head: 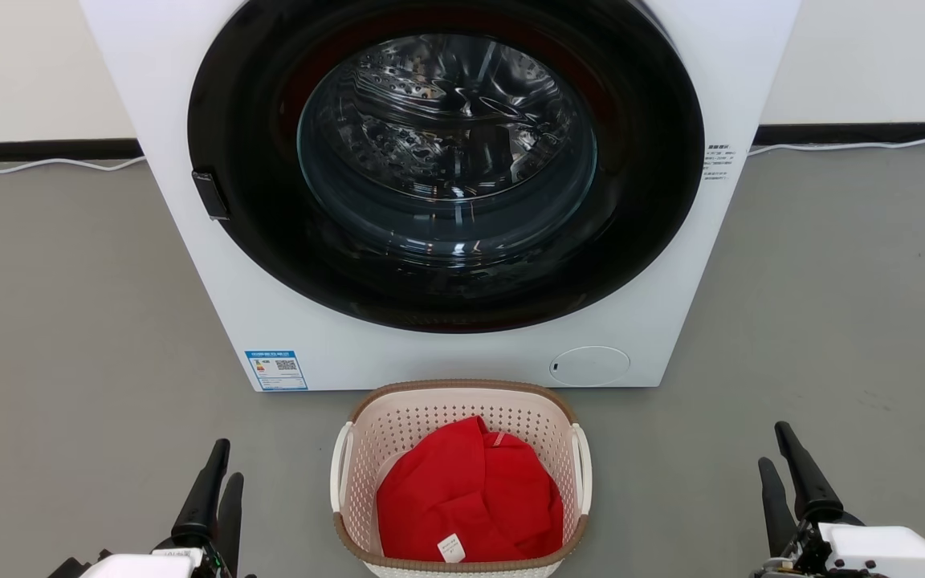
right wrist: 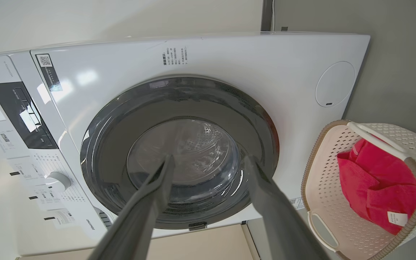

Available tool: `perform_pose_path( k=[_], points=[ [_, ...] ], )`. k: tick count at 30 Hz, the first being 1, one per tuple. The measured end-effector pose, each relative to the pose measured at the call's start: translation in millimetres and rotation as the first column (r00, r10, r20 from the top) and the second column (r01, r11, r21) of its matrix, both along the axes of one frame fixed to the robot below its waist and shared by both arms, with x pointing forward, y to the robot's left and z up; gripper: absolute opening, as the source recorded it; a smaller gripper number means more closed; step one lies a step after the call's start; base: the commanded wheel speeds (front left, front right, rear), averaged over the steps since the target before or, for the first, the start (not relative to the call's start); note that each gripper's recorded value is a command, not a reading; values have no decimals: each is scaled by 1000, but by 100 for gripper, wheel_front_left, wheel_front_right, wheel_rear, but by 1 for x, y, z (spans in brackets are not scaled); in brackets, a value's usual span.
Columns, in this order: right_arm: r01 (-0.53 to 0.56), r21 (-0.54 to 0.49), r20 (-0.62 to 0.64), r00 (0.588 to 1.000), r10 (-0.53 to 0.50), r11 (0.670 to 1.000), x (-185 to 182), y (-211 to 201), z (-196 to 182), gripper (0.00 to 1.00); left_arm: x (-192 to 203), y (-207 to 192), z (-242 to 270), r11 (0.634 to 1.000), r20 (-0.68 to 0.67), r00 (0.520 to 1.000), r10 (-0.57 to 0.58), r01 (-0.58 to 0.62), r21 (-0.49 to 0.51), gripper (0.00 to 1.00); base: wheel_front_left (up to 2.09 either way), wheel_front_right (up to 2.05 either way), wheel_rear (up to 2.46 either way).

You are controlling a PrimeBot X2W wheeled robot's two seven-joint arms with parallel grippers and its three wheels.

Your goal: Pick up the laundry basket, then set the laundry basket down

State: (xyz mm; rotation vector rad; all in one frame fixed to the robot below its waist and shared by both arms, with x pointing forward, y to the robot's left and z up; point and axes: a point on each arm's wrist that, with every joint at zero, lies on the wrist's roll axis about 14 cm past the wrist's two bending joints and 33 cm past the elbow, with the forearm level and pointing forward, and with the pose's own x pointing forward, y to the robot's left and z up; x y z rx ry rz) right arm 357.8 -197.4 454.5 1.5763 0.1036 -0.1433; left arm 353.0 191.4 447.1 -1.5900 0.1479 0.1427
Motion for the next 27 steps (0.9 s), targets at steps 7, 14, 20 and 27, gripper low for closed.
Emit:
perform_pose_path(
  k=[7,14,20,27],
  points=[
    [1,-28,26,1000,0,1000,3,2,9,100,3,3,10,1000,31,999,7,-8,17,100,0,0,0],
    [-9,-85,54,998,14,996,6,6,18,100,5,6,18,997,54,998,11,-16,81,100,0,0,0],
    [-11,-137,74,997,21,991,7,8,25,100,7,9,24,988,70,998,6,-17,152,100,0,0,0],
    [-18,-212,87,996,37,977,8,11,30,100,8,10,28,969,81,996,-22,2,247,100,0,0,0]
  ],
)
